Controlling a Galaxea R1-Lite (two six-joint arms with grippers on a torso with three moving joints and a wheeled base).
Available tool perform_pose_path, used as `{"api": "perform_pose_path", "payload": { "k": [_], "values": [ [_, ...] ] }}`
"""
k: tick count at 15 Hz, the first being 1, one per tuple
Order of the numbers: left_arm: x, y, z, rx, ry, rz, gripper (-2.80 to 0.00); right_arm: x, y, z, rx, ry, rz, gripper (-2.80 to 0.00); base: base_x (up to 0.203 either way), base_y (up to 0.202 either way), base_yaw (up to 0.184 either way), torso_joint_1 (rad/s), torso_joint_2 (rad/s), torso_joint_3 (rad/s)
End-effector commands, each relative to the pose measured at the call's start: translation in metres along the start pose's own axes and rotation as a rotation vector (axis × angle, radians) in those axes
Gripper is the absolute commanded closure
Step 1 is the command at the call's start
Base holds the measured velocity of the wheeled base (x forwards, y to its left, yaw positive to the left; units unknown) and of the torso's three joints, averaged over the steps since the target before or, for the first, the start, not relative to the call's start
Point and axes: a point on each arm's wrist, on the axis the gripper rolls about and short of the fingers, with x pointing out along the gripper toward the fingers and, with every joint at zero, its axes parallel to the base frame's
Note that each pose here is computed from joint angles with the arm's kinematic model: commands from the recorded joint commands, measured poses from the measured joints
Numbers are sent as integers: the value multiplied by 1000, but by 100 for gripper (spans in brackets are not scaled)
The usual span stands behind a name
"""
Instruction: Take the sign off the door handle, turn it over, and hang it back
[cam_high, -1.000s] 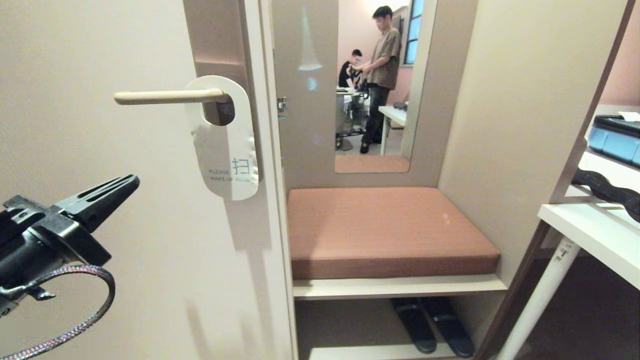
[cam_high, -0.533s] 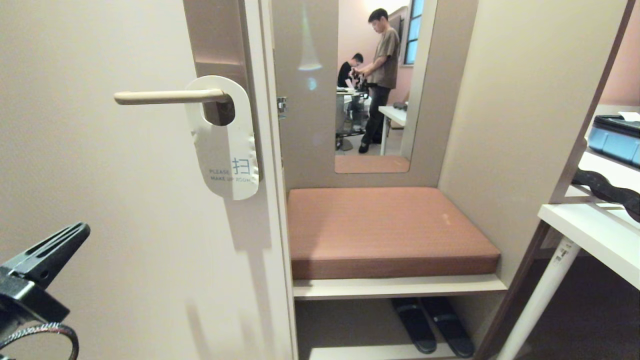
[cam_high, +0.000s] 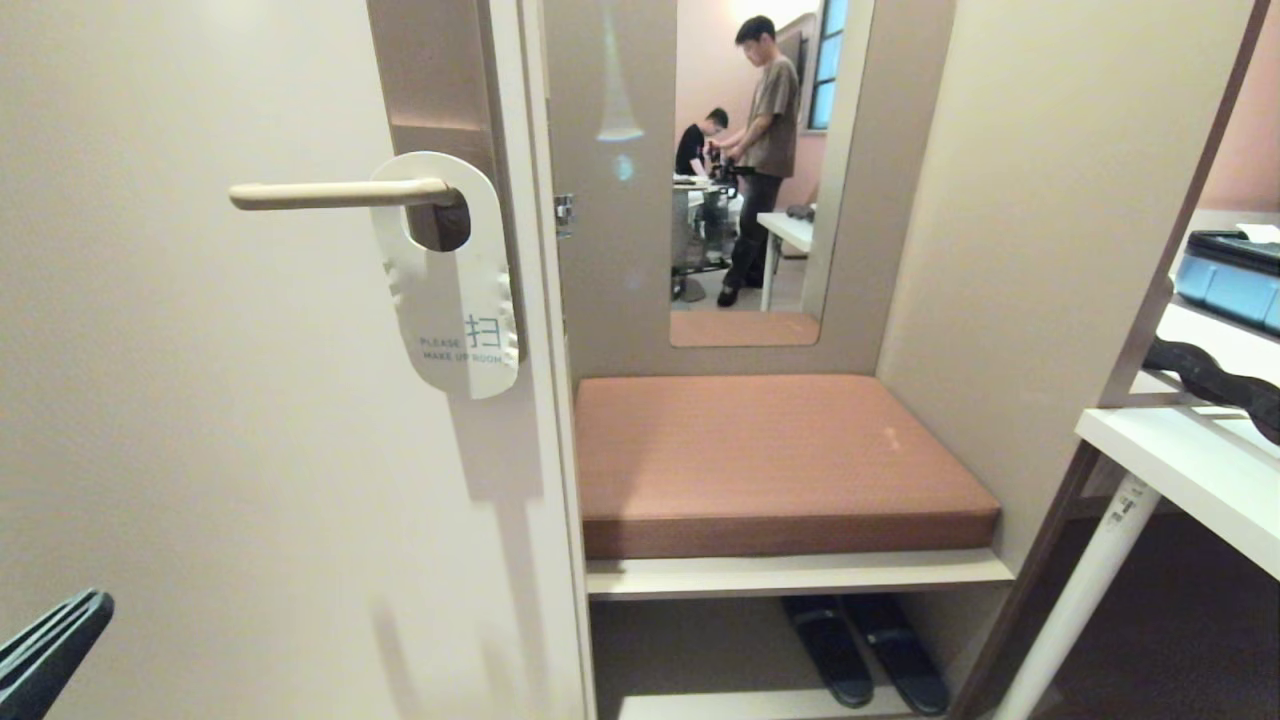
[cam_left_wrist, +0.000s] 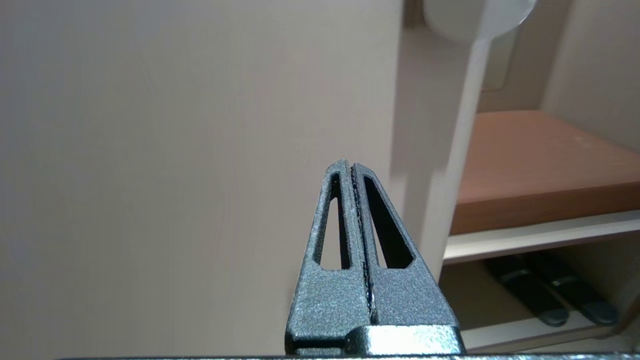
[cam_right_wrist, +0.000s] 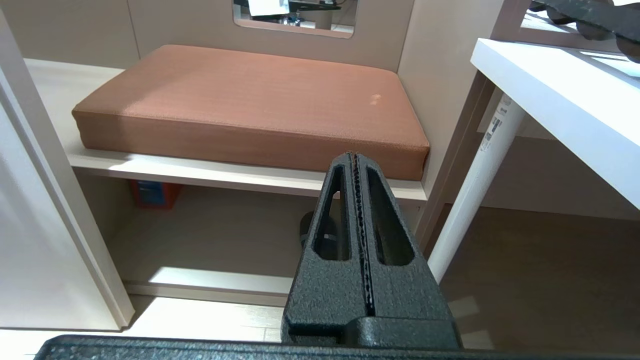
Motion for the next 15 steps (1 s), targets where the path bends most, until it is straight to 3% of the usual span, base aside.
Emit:
{"api": "perform_pose_path", "payload": {
  "k": [1, 10, 15],
  "values": [
    [-22, -2, -6, 3, -51, 37, 0, 0, 0, 0, -1, 0, 1, 0, 0, 0, 0, 0, 0, 0],
    [-60, -5, -47, 8, -6, 73, 0, 0, 0, 0, -1, 0, 1, 0, 0, 0, 0, 0, 0, 0],
    [-65, -5, -51, 5, -39, 76, 0, 0, 0, 0, -1, 0, 2, 0, 0, 0, 0, 0, 0, 0]
  ]
}}
